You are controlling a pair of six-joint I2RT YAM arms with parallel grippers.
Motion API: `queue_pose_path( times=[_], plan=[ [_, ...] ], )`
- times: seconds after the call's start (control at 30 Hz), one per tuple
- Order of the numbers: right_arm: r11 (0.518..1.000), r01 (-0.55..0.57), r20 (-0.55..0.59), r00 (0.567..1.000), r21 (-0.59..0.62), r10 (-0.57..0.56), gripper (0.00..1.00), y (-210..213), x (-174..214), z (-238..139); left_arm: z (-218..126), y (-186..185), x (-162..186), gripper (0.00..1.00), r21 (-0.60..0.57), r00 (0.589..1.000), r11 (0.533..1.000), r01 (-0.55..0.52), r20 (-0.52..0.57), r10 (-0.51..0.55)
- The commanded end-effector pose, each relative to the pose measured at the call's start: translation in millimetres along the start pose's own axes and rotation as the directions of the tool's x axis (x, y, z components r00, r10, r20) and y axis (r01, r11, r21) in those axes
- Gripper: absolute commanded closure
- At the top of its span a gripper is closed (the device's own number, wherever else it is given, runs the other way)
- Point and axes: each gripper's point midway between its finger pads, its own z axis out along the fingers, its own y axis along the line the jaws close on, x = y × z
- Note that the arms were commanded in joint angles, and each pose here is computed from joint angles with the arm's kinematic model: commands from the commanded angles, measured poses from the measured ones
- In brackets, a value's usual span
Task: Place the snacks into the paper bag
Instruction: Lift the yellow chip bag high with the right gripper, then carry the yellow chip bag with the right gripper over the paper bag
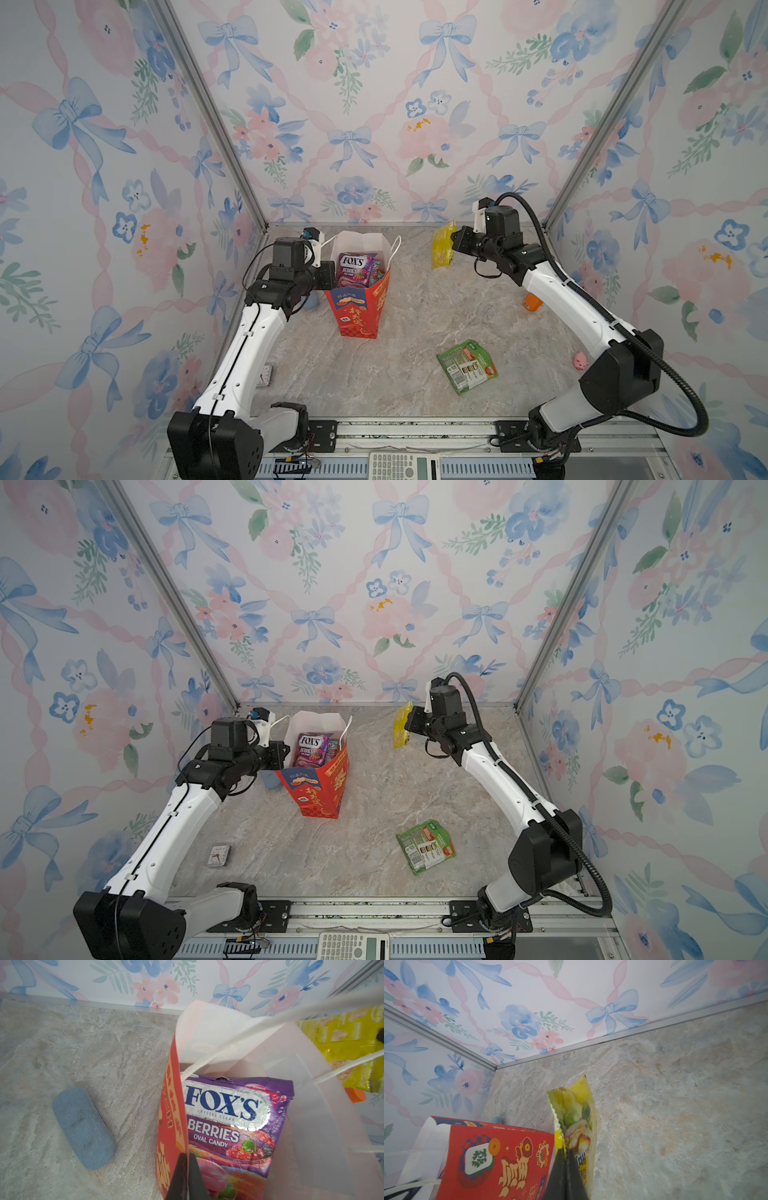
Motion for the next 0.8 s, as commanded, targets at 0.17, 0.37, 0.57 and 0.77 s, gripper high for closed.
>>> queue_pose_path(
  times=[0.17,0.37,0.57,0.77],
  plan=[
    [0.986,0.135,0.119,0.985,-0.1,-0.123,1.0,76.1,-40.6,-52.9,-4.7,-8.5,-14.0,1.0,0.03,0.999,0.999,-0.019,0.043,0.017],
    [0.965,0.203,0.185,0.968,-0.166,-0.172,1.0,123.4,-60.7,-66.2,-3.9,-9.6,-12.3,1.0,0.037,0.999,0.999,-0.018,0.037,0.016],
    [0.936,0.264,0.221,0.952,-0.231,-0.213,1.0,168.6,-69.1,-67.7,-5.9,-11.1,-12.8,1.0,0.042,0.999,0.999,-0.017,0.042,0.015],
    [0.901,0.301,0.193,0.949,-0.312,-0.25,1.0,212.6,-55.3,-53.3,-6.4,-11.4,-12.5,1.0,0.044,0.999,0.999,-0.016,0.043,0.014]
  ],
)
